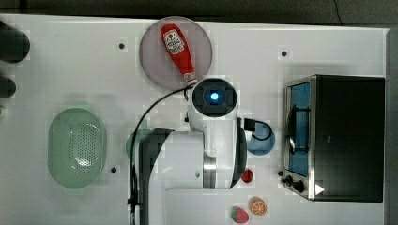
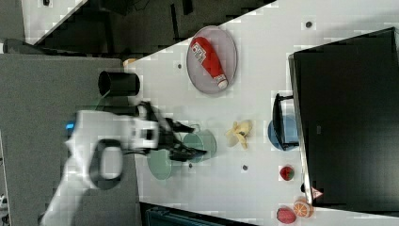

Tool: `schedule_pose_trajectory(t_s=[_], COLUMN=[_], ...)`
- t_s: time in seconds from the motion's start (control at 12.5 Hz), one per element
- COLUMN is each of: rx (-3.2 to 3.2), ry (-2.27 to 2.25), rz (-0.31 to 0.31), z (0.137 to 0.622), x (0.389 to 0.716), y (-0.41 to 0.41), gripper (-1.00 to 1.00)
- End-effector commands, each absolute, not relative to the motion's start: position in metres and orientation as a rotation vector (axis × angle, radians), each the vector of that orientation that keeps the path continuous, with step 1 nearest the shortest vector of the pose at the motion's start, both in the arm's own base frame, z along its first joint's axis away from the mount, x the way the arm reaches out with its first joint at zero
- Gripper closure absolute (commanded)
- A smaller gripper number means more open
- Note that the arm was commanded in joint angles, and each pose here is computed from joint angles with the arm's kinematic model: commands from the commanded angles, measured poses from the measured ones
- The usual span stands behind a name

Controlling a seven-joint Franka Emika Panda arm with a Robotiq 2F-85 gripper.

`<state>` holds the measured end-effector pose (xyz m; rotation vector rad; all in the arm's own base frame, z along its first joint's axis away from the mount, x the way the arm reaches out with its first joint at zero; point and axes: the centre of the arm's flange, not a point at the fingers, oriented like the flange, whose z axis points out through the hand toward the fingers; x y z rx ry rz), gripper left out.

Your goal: Pick banana from table and place on oven.

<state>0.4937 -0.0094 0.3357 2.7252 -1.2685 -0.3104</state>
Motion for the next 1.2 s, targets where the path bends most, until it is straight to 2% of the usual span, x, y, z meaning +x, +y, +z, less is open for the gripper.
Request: schedule_pose_trajectory(t_s=[0.08, 0.48, 0.88, 1.12, 1.2], rx=[2.77, 2.788, 2.778, 2.785, 2.789], ry=[-1.374, -1.366, -1.34, -1.34, -1.34], rz=[-0.114, -0.084, -0.17, -0.161, -0.15], z=[0.343, 0.252, 0.187, 0.167, 0.163], x=[0.494, 0.493, 0.486, 0.484, 0.484], y=[-0.021, -0.015, 0.0, 0.004, 0.004], gripper=[-1.0, -1.0, -1.0, -1.0, -0.92])
